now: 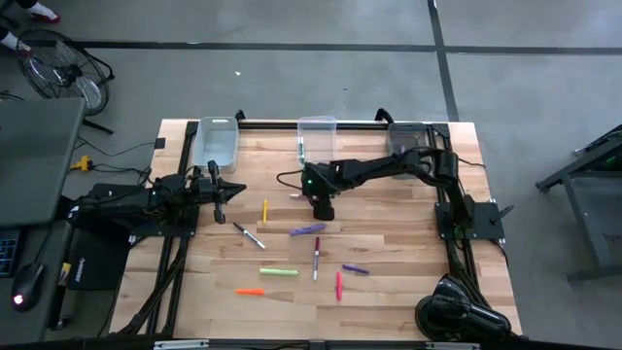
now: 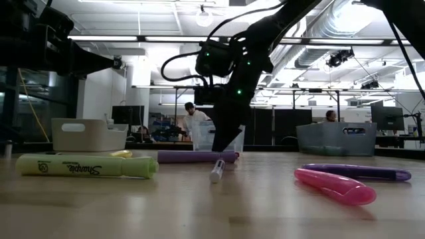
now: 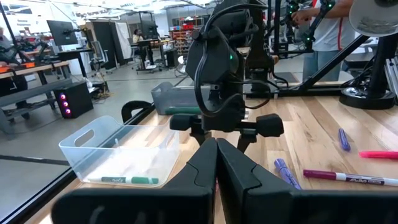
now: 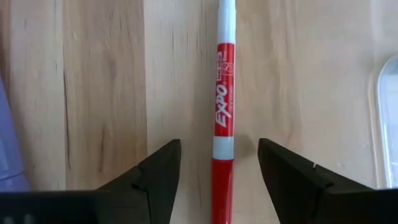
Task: Pick & Place Markers
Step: Put the red marker pen into the transparent bin
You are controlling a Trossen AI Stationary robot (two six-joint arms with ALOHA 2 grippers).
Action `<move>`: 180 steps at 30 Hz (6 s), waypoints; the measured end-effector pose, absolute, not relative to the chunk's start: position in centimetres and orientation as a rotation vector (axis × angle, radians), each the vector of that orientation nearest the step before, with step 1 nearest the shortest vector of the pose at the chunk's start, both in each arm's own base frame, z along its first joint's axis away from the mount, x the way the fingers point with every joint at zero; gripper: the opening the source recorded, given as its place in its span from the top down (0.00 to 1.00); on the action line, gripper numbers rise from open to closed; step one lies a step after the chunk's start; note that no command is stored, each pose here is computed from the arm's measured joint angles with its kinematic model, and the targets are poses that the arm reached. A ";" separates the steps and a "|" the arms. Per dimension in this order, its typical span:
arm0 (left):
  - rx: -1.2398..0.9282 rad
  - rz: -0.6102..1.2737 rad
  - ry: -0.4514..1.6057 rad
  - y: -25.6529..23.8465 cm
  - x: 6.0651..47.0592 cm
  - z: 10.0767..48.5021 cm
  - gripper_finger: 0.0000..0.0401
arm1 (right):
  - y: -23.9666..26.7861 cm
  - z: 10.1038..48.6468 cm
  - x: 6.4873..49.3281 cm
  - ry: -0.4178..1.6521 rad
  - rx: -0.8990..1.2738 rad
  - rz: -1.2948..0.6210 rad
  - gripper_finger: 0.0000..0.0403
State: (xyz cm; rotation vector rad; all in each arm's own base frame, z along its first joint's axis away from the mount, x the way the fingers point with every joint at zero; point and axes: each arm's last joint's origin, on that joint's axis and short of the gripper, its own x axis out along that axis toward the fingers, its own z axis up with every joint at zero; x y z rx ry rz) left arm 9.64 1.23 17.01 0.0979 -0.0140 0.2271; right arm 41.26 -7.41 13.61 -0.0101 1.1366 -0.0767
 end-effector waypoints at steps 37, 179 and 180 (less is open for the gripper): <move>0.098 0.227 -0.014 1.2 9.6 17.0 1.00 | -7.2 13.4 40.6 1.184 0.052 -0.049 0.92; 0.098 0.227 -0.014 1.2 9.6 17.0 1.00 | -19.6 17.0 38.3 0.511 1.127 -0.960 0.84; 0.098 0.227 -0.014 1.2 9.6 17.0 1.00 | -19.6 17.0 38.3 0.514 1.124 -0.956 0.83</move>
